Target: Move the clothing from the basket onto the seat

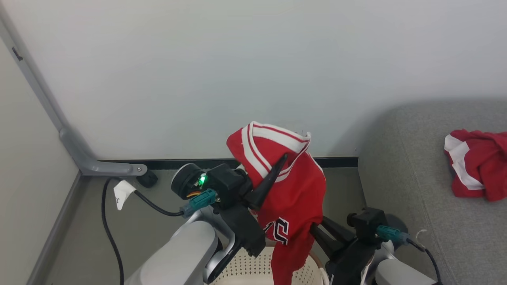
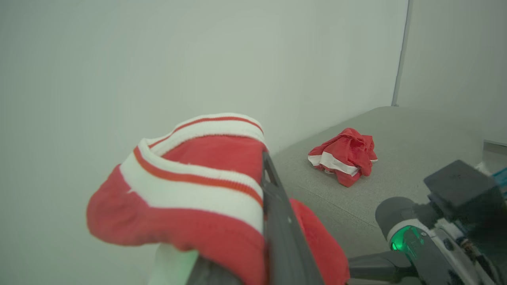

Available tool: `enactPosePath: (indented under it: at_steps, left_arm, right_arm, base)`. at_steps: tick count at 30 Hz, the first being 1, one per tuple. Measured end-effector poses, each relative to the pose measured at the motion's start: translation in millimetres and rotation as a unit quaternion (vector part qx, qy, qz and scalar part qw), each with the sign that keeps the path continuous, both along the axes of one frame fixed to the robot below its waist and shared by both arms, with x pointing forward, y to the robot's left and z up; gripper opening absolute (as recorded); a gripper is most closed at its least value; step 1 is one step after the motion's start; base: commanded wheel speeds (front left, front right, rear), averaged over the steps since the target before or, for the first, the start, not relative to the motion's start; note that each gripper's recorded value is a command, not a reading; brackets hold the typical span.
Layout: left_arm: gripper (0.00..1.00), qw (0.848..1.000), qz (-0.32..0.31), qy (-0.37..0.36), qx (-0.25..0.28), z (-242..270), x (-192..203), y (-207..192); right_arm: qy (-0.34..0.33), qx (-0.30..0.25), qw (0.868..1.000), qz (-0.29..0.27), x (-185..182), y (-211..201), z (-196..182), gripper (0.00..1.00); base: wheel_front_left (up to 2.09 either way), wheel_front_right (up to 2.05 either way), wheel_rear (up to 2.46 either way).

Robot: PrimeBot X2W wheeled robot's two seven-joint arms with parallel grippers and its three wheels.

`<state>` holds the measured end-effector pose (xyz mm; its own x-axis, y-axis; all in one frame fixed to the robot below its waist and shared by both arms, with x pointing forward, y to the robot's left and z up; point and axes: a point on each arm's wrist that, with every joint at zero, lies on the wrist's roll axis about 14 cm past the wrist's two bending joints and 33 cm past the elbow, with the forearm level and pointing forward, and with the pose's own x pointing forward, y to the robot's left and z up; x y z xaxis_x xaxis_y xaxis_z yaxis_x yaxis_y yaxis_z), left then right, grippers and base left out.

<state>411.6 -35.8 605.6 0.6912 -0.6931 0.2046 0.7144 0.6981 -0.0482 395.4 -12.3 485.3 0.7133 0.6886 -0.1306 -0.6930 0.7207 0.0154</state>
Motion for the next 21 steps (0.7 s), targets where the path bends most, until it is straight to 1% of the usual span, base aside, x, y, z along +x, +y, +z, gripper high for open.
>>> enactPosePath:
  at_steps: [6,10,11,12,13,14,18,21]
  left_arm:
    - [0.0,0.999,0.019,0.041,0.023,-36.8,-0.6,15.1]
    - [0.0,0.998,0.01,0.053,0.026,-47.1,-7.2,9.5]
    - [0.13,0.998,0.007,0.054,0.025,-47.4,-8.7,7.0]
    - [0.31,0.998,0.004,0.055,0.024,-47.5,-10.1,4.7]
    - [0.4,0.998,0.002,0.055,0.023,-47.0,-10.9,2.9]
    - [1.0,0.998,0.001,0.054,0.022,-46.1,-11.4,1.6]
    - [1.0,0.998,-0.001,0.053,0.021,-44.5,-11.5,0.4]
    - [1.0,0.998,-0.004,0.052,0.023,-44.7,-12.4,-2.0]
  right_arm:
    - [0.012,0.052,0.998,-0.033,-2.7,-11.0,8.4,0.0]
    - [0.014,0.081,0.994,-0.069,0.1,-30.8,14.4,0.0]
    - [0.014,0.084,0.993,-0.077,0.4,-36.8,14.7,0.0]
    - [0.015,0.088,0.992,-0.085,0.7,-42.1,15.1,0.0]
    - [0.013,0.092,0.992,-0.091,0.9,-45.8,16.5,0.0]
    - [0.012,0.095,0.991,-0.096,1.3,-49.2,17.9,0.0]
    - [0.0,0.112,0.987,-0.111,2.3,-57.3,28.6,0.0]
    - [-0.012,0.124,0.983,-0.132,4.8,-71.7,37.8,0.0]
  base:
    - [0.0,0.0,0.0]
    - [0.0,0.0,0.0]
    - [0.0,0.0,0.0]
    - [0.0,0.0,0.0]
    - [0.0,0.0,0.0]
    - [0.0,0.0,0.0]
    - [0.0,0.0,0.0]
    - [0.0,0.0,0.0]
